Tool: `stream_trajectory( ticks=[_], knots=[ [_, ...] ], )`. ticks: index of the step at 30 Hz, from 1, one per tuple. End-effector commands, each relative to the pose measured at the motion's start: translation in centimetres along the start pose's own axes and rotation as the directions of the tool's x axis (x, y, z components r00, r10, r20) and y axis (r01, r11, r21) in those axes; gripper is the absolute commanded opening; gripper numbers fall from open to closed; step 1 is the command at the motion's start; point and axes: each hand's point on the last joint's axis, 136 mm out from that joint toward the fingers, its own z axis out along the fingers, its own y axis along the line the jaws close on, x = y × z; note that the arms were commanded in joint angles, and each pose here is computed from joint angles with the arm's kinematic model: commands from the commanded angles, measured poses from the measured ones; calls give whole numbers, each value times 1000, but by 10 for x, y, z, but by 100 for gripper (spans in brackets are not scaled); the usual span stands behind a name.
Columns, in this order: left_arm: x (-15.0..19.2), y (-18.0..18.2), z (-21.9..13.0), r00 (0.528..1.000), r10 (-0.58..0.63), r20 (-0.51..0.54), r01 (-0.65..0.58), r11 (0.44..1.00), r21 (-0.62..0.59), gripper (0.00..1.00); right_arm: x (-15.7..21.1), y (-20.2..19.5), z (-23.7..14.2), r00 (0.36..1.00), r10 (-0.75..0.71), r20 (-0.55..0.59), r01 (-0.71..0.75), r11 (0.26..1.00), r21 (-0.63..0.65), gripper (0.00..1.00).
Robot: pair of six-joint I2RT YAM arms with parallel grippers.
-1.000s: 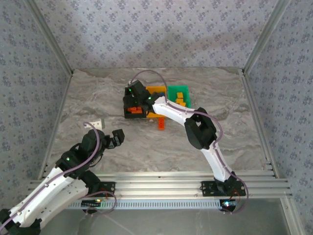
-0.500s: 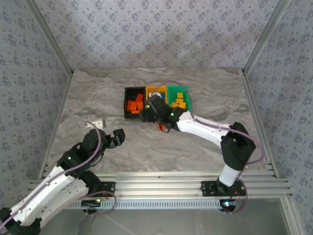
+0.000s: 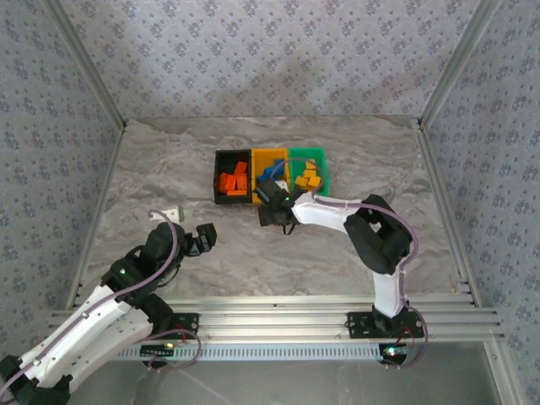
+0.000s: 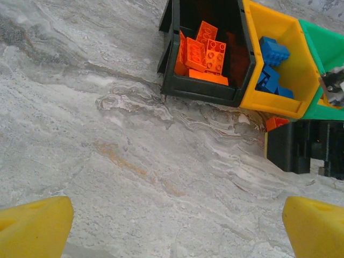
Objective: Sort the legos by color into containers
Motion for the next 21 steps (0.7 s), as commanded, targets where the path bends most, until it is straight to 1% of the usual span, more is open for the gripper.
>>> stream_trajectory(
  ticks=[1,8,12,13,15,18,21],
  knots=[
    [-3,1,1,1000,-22,17,22,1000,-2,99,-8,-9,7,1000,-5,-4,5,999,42,69],
    [-4,1,1,1000,-19,19,19,1000,-4,100,5,-11,6,999,-15,-31,16,999,34,43],
    [-3,1,2,1000,-19,16,19,1000,-5,100,12,-7,-11,1000,-15,-12,15,1000,-18,34],
    [-3,1,2,1000,-19,15,19,1000,-3,99,23,-9,-14,999,-28,-22,27,999,-25,33],
    [-3,0,2,1000,-22,16,22,1000,-3,100,25,-2,-31,999,-47,3,47,997,-66,31],
    [-2,1,3,1000,-24,17,24,1000,-4,99,19,17,-65,994,-89,63,97,984,-148,30],
    [-1,3,4,999,-27,18,27,1000,-8,100,3,47,-97,984,-117,131,148,955,-257,31]
  ],
)
